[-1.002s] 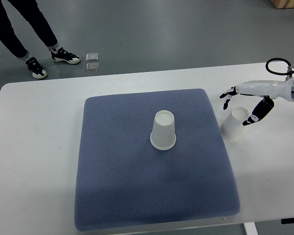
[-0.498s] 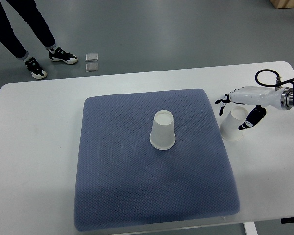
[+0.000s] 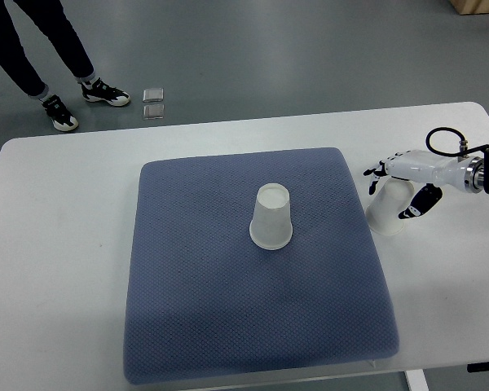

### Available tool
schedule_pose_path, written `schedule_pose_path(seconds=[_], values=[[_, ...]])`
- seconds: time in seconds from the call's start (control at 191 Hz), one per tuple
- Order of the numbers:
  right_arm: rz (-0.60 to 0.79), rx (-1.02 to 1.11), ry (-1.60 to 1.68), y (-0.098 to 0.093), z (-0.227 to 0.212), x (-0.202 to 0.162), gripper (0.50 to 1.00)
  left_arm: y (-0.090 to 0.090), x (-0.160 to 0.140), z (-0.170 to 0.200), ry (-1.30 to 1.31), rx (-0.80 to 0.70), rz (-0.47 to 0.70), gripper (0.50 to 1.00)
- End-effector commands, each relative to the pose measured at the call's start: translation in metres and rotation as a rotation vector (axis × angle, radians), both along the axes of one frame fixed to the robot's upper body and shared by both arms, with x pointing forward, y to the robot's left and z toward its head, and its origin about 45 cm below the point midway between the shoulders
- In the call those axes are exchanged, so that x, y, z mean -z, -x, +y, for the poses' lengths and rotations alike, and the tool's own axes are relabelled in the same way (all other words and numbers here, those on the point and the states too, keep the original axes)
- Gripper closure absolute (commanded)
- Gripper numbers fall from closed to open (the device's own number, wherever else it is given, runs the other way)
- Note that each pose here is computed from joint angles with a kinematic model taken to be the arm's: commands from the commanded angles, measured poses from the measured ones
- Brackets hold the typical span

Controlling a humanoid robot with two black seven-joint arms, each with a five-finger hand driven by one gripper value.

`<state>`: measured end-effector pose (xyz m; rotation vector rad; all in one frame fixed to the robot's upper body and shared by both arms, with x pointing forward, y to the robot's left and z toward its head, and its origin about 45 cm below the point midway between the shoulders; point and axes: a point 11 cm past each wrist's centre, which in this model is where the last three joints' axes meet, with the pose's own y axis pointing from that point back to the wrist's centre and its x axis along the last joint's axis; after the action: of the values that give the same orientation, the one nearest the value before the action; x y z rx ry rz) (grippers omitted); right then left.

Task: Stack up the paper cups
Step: 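Close the right hand fingers to grasp the paper cup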

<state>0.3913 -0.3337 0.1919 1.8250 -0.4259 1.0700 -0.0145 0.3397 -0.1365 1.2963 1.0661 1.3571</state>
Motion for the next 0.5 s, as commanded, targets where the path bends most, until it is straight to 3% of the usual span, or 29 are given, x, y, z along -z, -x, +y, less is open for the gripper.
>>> schedule_pose_path(seconds=[0.0,0.362,0.493], values=[[-0.007,0.009,0.003,-0.003,-0.001,0.003,0.607,0.0,0.0,0.0,0.0,0.0,0.0,0.5],[-0.008,0.032,0.012,-0.006,-0.003,0.017,0.632,0.0,0.0,0.0,0.0,0.0,0.0,0.5],[0.005,0.033,0.013,-0.004,-0.004,0.021,0.752,0.0,0.0,0.0,0.0,0.0,0.0,0.5]])
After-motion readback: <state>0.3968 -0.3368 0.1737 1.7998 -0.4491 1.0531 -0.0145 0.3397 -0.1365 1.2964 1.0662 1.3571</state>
